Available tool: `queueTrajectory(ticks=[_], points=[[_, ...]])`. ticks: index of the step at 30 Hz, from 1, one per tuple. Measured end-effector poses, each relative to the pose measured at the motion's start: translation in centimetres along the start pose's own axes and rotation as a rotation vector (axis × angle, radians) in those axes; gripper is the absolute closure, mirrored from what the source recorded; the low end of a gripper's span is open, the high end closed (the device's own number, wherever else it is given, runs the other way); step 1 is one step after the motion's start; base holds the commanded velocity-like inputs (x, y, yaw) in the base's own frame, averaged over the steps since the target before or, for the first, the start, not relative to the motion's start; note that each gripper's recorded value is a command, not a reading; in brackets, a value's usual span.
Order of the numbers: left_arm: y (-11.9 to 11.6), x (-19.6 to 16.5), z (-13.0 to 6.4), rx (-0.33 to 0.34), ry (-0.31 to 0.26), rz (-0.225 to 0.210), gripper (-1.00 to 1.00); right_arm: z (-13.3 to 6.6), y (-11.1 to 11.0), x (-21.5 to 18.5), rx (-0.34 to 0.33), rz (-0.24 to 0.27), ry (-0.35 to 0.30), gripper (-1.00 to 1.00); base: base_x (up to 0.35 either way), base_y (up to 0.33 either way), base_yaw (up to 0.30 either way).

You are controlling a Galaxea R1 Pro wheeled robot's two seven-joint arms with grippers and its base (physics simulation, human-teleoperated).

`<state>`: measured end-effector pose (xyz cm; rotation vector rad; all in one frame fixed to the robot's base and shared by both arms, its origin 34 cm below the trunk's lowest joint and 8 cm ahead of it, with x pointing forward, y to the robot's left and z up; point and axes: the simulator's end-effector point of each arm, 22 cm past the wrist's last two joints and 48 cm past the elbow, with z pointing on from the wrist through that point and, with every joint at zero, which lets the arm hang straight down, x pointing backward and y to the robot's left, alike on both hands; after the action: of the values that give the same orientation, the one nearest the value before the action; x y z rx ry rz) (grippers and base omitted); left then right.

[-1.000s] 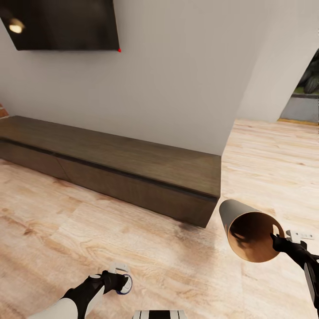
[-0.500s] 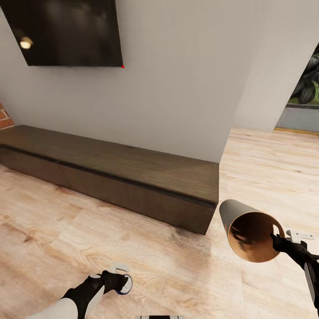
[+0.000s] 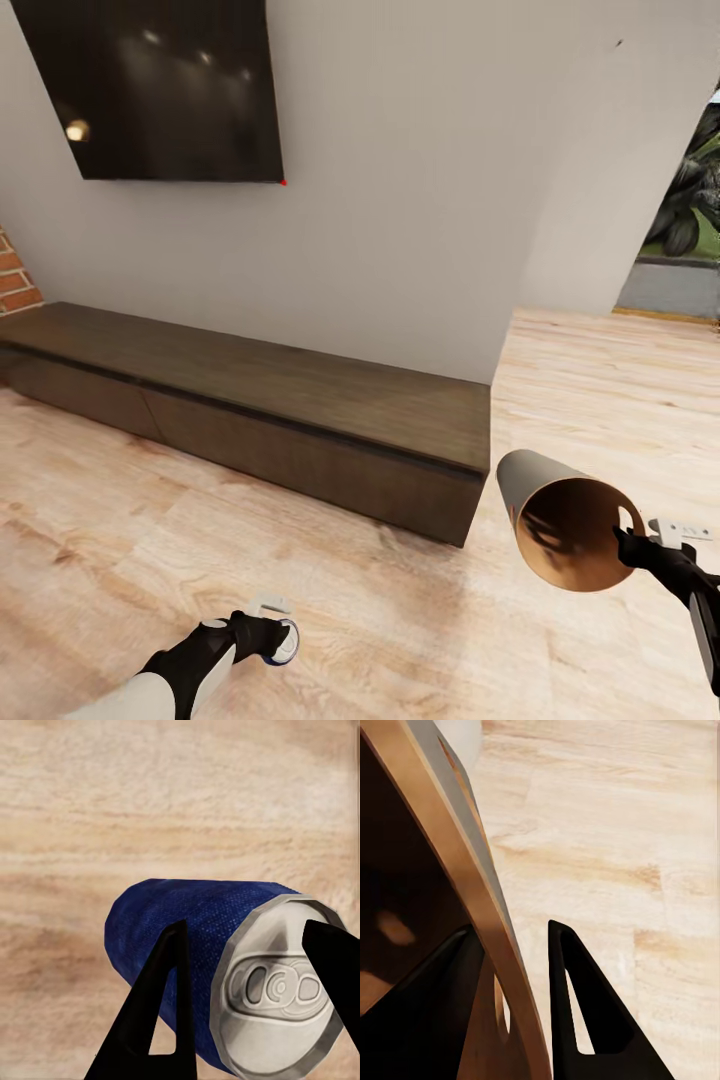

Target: Put the three can of soda from the living room inside the tash can in the kitchen.

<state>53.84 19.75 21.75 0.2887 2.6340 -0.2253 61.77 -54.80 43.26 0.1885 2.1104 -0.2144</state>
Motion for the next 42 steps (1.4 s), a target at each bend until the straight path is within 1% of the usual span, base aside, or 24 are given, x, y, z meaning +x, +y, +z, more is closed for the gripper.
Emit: queueTrajectory(ticks=[4,12,24,28,31,32,33,34,35,38,39,42], points=[[0.0,-0.7,-0.5,-0.002,-0.015,0.004,1.00,-0.5,-0.2,-1.4,-0.002,0.001,-0.027,1.00,0.000,0.000,0.000],[0.0,-2.3,-1.5,-0.005,-0.047,0.010,1.00,-2.0,0.2,-5.5,-0.040,-0.001,-0.110,1.00,0.000,0.000,0.000],[0.0,-4.9,-3.2,-0.009,-0.101,0.020,1.00,-4.5,-0.7,-9.1,-0.027,0.007,-0.152,1.00,0.000,0.000,0.000],[0.0,-5.6,-3.7,-0.012,-0.117,0.024,1.00,-5.5,-1.2,-10.8,-0.018,0.004,-0.187,1.00,0.000,0.000,0.000],[0.0,-6.2,-4.2,-0.013,-0.129,0.028,1.00,-6.9,-2.1,-12.5,0.000,0.008,-0.234,1.00,0.000,0.000,0.000],[-0.1,-6.4,-4.3,-0.011,-0.133,0.030,1.00,-7.5,-2.4,-12.7,0.004,0.004,-0.242,1.00,0.000,0.000,0.000],[-0.4,-6.6,-4.5,0.001,-0.138,0.032,1.00,-8.6,-2.9,-12.2,0.003,0.004,-0.245,1.00,0.000,0.000,0.000],[-0.5,-6.8,-4.6,0.005,-0.141,0.034,1.00,-8.8,-3.1,-11.7,0.007,-0.007,-0.234,1.00,0.000,0.000,0.000],[-0.6,-7.0,-4.8,0.008,-0.145,0.035,1.00,-9.0,-3.2,-11.3,0.004,-0.004,-0.227,1.00,0.000,0.000,0.000],[-1.0,-7.5,-5.2,0.024,-0.157,0.040,1.00,-9.9,-3.1,-10.4,-0.023,0.019,-0.220,1.00,0.000,0.000,0.000],[-1.3,-7.7,-5.4,0.036,-0.161,0.042,1.00,-10.2,-3.0,-9.8,-0.035,0.035,-0.215,1.00,0.000,0.000,0.000],[-1.7,-8.2,-5.9,0.055,-0.172,0.047,1.00,-11.1,-3.6,-8.9,-0.034,0.053,-0.213,1.00,0.000,0.000,0.000]])
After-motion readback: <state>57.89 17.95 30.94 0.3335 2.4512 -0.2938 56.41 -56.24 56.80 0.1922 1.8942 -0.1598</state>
